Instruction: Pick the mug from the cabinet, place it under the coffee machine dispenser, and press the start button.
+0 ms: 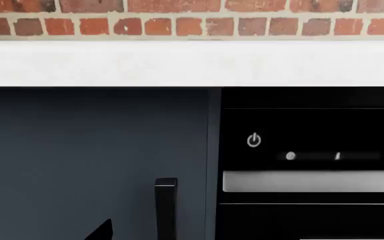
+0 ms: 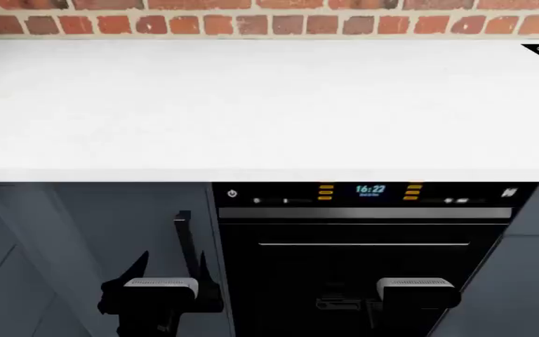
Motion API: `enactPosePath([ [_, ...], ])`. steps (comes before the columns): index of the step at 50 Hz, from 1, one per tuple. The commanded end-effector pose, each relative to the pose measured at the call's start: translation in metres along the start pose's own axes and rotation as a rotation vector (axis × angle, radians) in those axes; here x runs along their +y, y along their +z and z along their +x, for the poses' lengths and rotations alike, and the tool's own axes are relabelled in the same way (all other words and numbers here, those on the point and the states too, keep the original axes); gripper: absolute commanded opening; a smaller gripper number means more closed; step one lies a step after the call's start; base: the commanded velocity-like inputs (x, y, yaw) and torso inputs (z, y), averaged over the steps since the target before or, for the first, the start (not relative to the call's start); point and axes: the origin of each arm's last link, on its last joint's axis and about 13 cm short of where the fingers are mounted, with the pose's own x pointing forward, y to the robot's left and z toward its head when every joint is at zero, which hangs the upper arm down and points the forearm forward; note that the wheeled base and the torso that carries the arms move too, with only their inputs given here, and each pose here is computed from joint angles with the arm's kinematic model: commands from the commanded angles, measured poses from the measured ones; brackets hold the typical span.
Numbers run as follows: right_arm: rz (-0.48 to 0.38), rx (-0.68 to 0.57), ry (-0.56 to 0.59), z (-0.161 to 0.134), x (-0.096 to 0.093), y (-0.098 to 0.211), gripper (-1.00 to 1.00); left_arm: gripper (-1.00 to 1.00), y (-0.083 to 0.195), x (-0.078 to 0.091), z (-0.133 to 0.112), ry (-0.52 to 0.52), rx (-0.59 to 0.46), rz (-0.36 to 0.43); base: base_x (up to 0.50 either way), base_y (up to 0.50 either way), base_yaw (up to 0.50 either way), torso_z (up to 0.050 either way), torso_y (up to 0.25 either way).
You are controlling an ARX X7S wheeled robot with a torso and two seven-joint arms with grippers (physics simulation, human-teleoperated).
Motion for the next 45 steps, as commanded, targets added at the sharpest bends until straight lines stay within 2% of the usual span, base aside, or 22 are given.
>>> enactPosePath([
  [1,0.006,-0.006,0.001,0.000,0.000,0.001,1.00,1.00,0.000,0.000,0.000,-0.005,-0.004,0.004,0.00,0.00,0.00,0.000,0.000],
  [6,0.024,-0.021,-0.006,-0.001,-0.001,0.003,1.00,1.00,0.001,-0.001,-0.004,-0.051,-0.051,0.036,0.00,0.00,0.00,0.030,0.008],
  [9,0.029,-0.037,0.000,-0.003,-0.001,0.006,1.00,1.00,0.003,0.000,-0.006,-0.053,-0.066,0.031,0.00,0.00,0.00,0.050,0.015],
  [10,0.027,-0.051,0.003,-0.004,-0.001,0.011,1.00,1.00,0.009,0.001,-0.007,-0.051,-0.077,0.009,0.00,0.00,0.00,0.050,0.016],
  [13,0.059,-0.135,0.010,-0.008,-0.002,0.045,1.00,1.00,0.041,0.004,-0.010,-0.055,-0.143,-0.041,0.00,0.00,0.00,0.050,0.014],
  [19,0.056,-0.364,0.038,-0.022,0.001,0.123,1.00,1.00,0.099,0.014,-0.006,-0.017,-0.288,-0.059,0.00,0.00,0.00,0.050,0.016],
  [25,0.063,-0.501,0.067,-0.034,0.004,0.168,1.00,1.00,0.139,0.021,-0.005,0.014,-0.385,-0.059,0.00,0.00,0.00,0.050,0.015],
  [33,0.052,-0.465,0.103,-0.039,0.008,0.169,1.00,1.00,0.141,0.022,-0.009,0.013,-0.378,-0.028,0.03,0.20,0.00,0.050,0.014],
  [45,0.065,-0.468,0.129,-0.044,0.010,0.172,1.00,1.00,0.136,0.020,0.000,0.035,-0.306,-0.004,0.08,0.50,0.00,0.000,0.000],
])
